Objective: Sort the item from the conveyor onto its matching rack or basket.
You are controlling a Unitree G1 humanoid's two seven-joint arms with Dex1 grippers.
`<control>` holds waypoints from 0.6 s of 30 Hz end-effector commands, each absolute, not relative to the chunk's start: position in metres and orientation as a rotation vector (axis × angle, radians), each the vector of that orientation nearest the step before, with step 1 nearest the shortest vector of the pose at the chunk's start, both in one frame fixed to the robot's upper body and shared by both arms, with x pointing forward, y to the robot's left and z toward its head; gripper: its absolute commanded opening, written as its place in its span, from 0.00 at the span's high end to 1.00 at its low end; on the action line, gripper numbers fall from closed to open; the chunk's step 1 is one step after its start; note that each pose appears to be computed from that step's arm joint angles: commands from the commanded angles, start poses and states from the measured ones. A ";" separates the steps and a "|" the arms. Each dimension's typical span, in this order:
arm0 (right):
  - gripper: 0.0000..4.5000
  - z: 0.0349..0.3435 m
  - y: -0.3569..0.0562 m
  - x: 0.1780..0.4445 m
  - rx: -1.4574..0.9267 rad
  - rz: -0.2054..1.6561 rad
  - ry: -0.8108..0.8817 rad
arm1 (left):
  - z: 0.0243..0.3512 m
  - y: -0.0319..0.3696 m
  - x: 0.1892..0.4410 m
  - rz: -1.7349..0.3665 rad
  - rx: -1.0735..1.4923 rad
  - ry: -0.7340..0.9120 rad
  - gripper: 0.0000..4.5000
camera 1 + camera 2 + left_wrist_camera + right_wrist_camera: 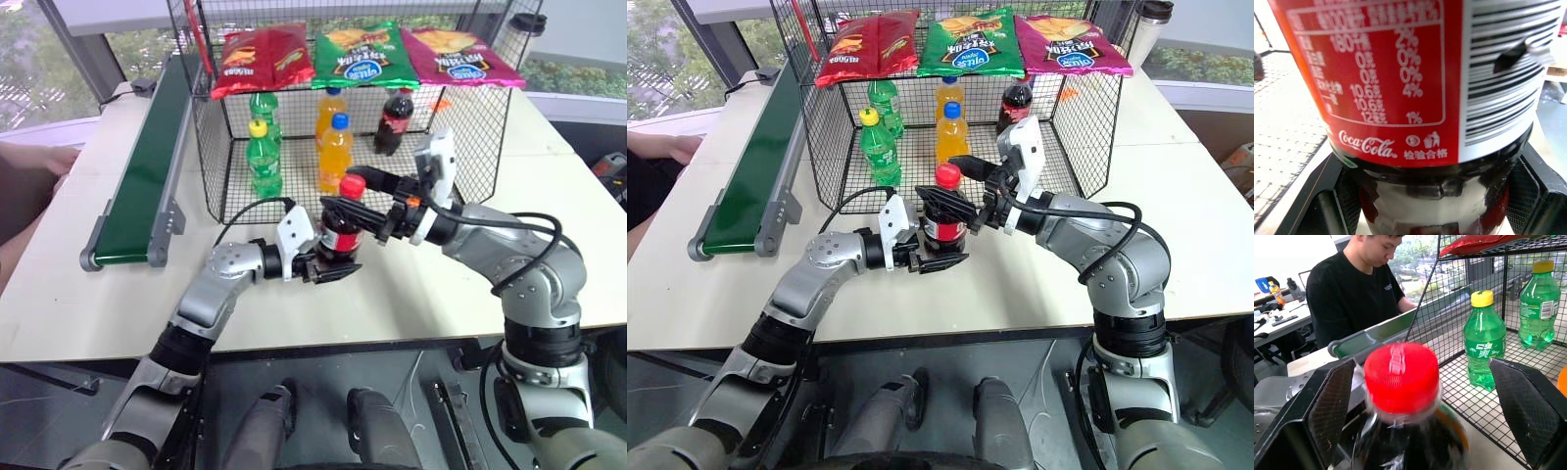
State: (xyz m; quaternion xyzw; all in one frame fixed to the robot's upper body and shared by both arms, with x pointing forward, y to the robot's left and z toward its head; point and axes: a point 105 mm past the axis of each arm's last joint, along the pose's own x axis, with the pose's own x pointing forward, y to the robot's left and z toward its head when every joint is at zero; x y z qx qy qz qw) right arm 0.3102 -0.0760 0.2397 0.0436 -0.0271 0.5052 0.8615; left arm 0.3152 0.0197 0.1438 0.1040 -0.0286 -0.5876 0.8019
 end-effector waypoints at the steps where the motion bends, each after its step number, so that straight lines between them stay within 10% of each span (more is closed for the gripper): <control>1: 0.18 0.251 -0.075 0.307 0.058 1.063 -0.115 | 0.167 0.016 0.313 -1.272 0.233 -0.159 0.33; 7: 0.74 0.252 -0.077 0.308 0.076 1.050 -0.117 | 0.175 0.016 0.315 -1.249 0.198 -0.176 0.33; 15: 0.74 0.253 -0.078 0.309 0.069 1.036 -0.124 | 0.191 0.019 0.330 -1.145 0.161 -0.270 0.33; 16: 0.74 0.253 -0.079 0.310 0.068 1.030 -0.124 | 0.192 0.020 0.330 -1.146 0.156 -0.275 0.09; 18: 0.74 0.253 -0.079 0.311 0.073 1.020 -0.127 | 0.193 0.020 0.330 -1.153 0.156 -0.282 0.01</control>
